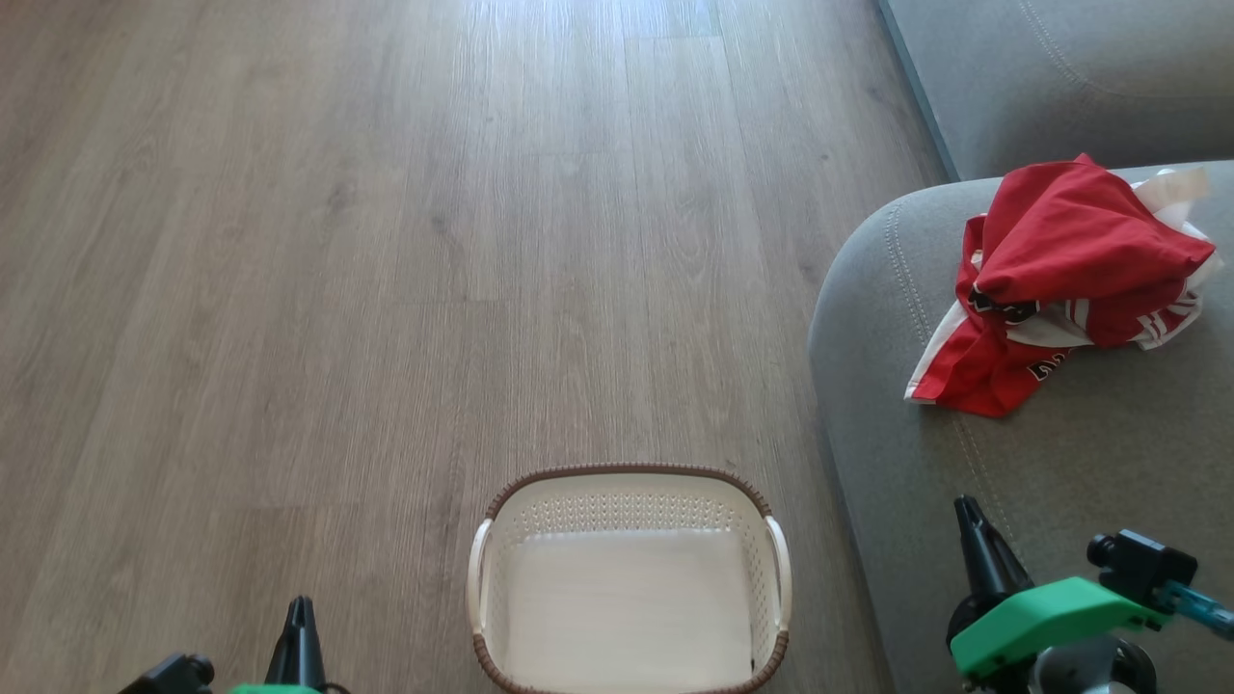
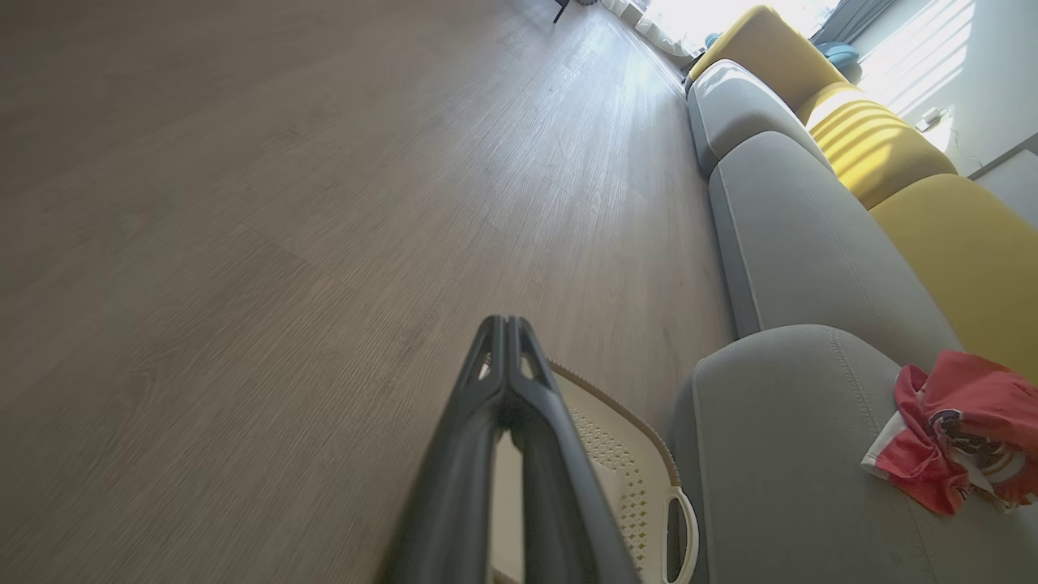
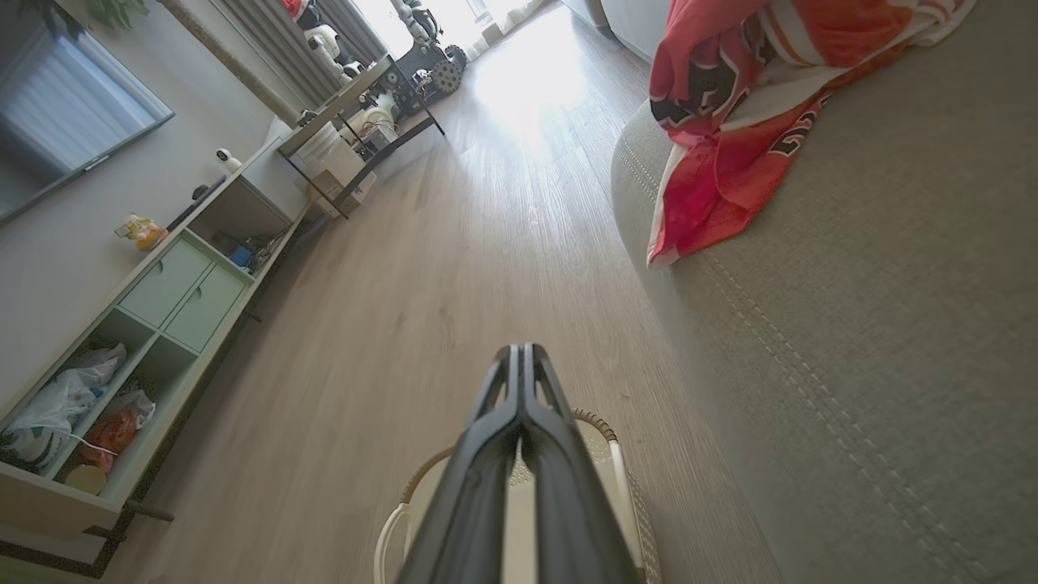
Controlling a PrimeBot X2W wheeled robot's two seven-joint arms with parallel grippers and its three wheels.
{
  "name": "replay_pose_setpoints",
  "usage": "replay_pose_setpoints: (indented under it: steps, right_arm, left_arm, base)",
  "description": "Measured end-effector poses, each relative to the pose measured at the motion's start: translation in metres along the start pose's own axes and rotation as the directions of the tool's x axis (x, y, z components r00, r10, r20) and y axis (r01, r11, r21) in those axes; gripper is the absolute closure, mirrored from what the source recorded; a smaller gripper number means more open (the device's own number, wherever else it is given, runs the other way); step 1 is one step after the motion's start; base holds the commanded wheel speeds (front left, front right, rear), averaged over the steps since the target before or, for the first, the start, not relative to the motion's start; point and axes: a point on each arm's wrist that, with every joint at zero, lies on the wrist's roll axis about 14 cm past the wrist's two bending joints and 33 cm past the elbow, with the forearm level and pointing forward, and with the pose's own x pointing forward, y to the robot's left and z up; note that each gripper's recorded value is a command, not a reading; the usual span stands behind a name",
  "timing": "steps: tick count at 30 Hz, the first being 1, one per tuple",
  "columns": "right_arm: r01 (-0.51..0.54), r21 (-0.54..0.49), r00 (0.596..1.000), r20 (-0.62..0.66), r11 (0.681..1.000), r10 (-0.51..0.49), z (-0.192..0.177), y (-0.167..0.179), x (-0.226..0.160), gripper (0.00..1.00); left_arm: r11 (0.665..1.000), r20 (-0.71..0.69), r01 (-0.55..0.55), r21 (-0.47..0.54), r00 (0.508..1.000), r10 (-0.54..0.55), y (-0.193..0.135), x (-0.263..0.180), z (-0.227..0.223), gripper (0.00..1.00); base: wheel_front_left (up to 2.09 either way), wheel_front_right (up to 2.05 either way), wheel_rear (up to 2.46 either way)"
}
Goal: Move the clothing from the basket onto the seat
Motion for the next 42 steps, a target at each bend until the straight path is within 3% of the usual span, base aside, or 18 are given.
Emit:
replay_pose_setpoints:
  steps: [21,42]
  right_arm:
    - [0.004,0.231,1.0,0.029,0.973,-0.011,0.013,-0.001,0.008,1.0]
    - [-0.005,0.465,0.998,0.054,0.885,-0.023,0.024,-0.005,0.012,1.0]
  left_arm:
    - [0.974,-0.011,0.027,-0.225,0.999,-0.03,-0.008,0.009,0.011,1.0]
    - [0.891,-0.003,0.066,-0.449,0.997,-0.075,-0.018,0.019,0.025,1.0]
  base:
    - [0.0,0.0,0.0]
    - [0.0,0.0,0.0]
